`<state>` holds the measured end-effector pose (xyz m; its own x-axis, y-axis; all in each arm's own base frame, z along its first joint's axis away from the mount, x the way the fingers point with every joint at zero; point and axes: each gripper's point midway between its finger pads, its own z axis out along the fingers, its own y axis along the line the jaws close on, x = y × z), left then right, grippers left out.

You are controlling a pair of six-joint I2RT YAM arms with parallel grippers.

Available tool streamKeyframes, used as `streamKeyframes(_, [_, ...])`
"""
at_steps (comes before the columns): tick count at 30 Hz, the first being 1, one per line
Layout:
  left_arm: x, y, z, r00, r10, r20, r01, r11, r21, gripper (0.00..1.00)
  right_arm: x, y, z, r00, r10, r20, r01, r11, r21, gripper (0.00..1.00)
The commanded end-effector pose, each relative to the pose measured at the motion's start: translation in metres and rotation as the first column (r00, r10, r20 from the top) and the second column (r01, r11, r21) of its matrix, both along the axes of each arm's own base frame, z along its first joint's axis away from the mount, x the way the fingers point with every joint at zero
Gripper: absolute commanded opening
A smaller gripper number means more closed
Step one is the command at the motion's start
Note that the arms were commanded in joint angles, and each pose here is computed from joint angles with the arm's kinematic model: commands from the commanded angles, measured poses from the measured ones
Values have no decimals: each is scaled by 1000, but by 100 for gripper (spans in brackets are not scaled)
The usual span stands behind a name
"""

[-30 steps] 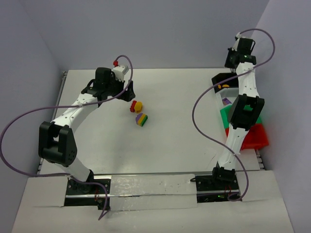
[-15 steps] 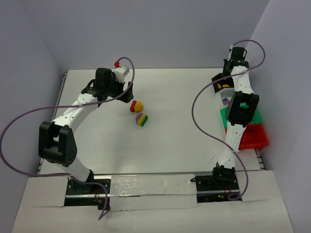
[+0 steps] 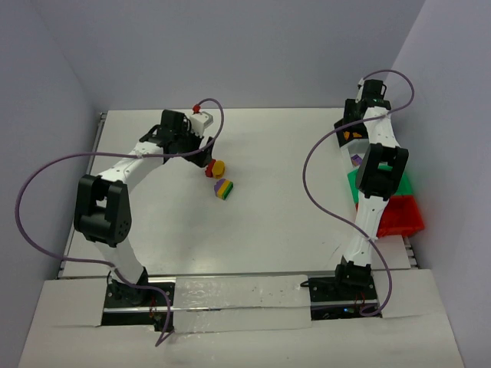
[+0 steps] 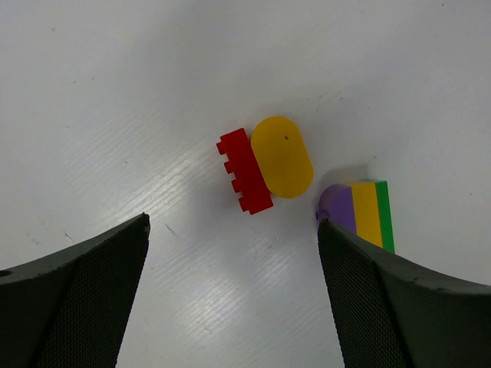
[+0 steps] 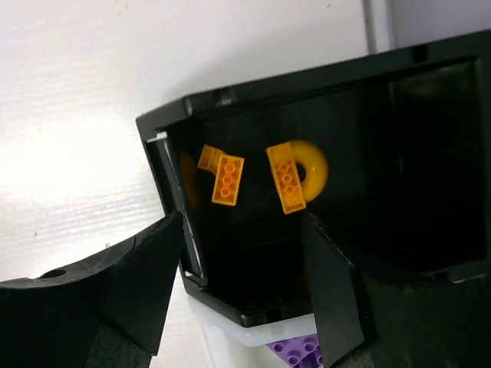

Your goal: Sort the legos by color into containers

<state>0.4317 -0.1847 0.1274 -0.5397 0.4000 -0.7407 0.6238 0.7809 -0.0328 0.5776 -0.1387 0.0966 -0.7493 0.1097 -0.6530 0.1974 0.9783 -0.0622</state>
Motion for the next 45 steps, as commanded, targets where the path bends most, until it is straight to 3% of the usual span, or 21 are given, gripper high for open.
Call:
streamKeyframes(1, [12,-12,6,996,-89,25,89,996,-3,91,-5,23,66,993,46,104,-52,997,49,71])
streamKeyframes(10, [19,-22,-16,996,18,-90,-27,996,-89,91,-25,77,111,976,136,169,-161,976,145,76])
streamKeyframes(16, [15,-41,-28,977,119,-179,-144,980,-137,99,-34,106,127,965,180,189,-216,958,187,85])
streamKeyframes(18, [14,-49,-42,966,183,-186,-201,976,-88,99,-38,119,131,960,203,193,-241,950,200,99])
streamKeyframes(24, [11,-57,-69,963,216,-163,-218,976,7,99,-46,145,143,952,220,215,-277,917,286,100])
streamKeyframes(30, [29,-37,-88,934,336,-120,-324,940,111,99,-56,171,150,939,255,232,-325,878,350,100])
streamKeyframes(39, [30,-36,-93,933,343,-113,-329,936,123,89,-61,185,149,931,282,231,-351,867,354,100])
streamKeyframes(45, [26,-46,-79,946,301,-119,-295,953,66,69,-68,198,146,927,298,227,-368,841,396,100])
